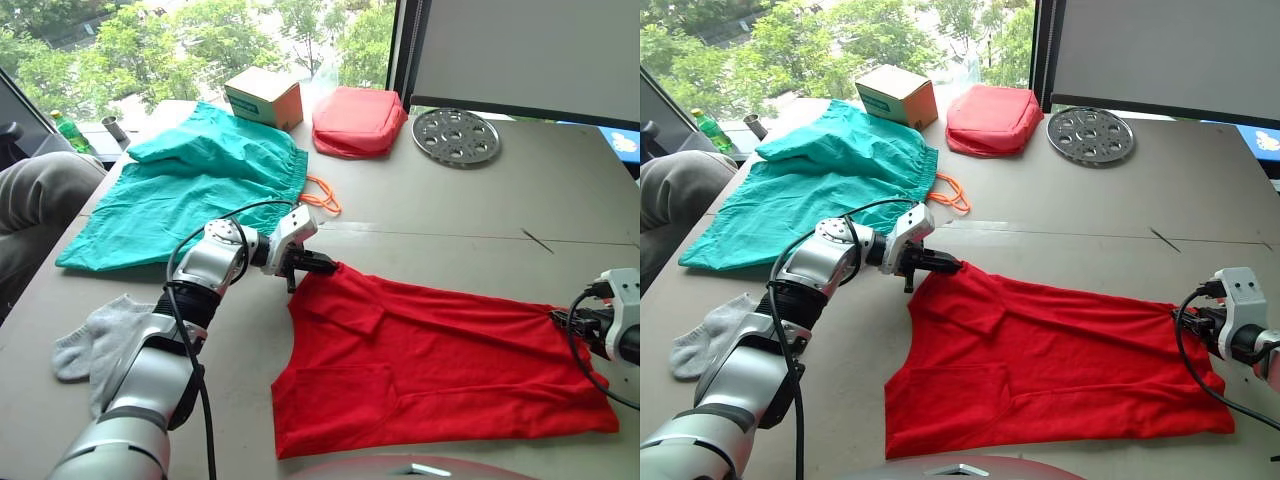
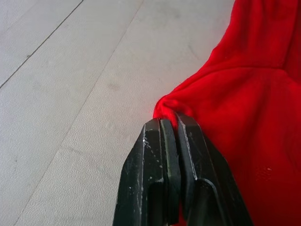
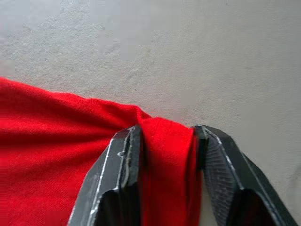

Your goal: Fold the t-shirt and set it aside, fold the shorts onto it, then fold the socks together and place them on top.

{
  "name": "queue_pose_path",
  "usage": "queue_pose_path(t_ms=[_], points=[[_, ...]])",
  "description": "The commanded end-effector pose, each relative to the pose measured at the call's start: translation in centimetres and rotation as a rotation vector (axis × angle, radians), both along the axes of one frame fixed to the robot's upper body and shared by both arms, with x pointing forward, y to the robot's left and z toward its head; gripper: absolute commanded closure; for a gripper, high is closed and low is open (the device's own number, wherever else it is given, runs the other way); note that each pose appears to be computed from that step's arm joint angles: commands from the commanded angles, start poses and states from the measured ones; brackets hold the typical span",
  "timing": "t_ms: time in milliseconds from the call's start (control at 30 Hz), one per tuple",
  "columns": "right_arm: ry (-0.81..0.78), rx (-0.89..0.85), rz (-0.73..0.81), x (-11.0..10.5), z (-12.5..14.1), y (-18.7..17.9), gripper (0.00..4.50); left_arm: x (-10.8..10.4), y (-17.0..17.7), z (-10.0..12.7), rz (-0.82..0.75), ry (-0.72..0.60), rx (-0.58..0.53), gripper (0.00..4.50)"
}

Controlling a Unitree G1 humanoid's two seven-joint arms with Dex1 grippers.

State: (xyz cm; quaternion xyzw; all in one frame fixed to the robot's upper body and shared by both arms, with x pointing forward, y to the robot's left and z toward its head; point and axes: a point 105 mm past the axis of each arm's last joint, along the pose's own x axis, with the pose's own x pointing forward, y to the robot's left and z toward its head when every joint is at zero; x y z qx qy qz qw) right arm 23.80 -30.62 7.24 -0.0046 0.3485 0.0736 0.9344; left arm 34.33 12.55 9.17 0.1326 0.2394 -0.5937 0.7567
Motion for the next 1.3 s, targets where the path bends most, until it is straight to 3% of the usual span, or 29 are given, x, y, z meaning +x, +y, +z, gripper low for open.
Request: queue_pose_path(t_ms=[33,267,467,667,933,1100,1300], points=[[0.027,-0.037,0.002,-0.2,-0.4,-0.2,4.44,-0.3,-0.5,0.8,-0.011,-0.023,-0.031,4.50],[-0.074,-0.192,0.025,1.6,1.5,0.5,4.44,-1.0,-0.6,0.7,0.028,-0.016,-0.063,4.50],[-0.206,-0.406,0.112,5.4,3.7,2.8,4.44,-1.5,0.1,1.2,0.131,-0.018,-0.095,4.50],[-0.302,-0.558,0.221,9.2,4.9,6.2,4.44,-3.5,0.5,1.6,0.237,-0.004,-0.141,4.50],[-0.400,-0.608,0.332,14.5,7.4,9.8,4.44,-5.6,2.9,1.5,0.520,0.006,-0.179,4.50],[-0.430,-0.650,0.415,18.0,8.1,11.8,4.44,-8.3,4.3,0.4,0.712,0.067,-0.195,4.50],[-0.519,-0.596,0.556,22.0,8.4,18.4,4.44,-11.9,4.2,-1.0,0.912,0.112,-0.230,4.50]])
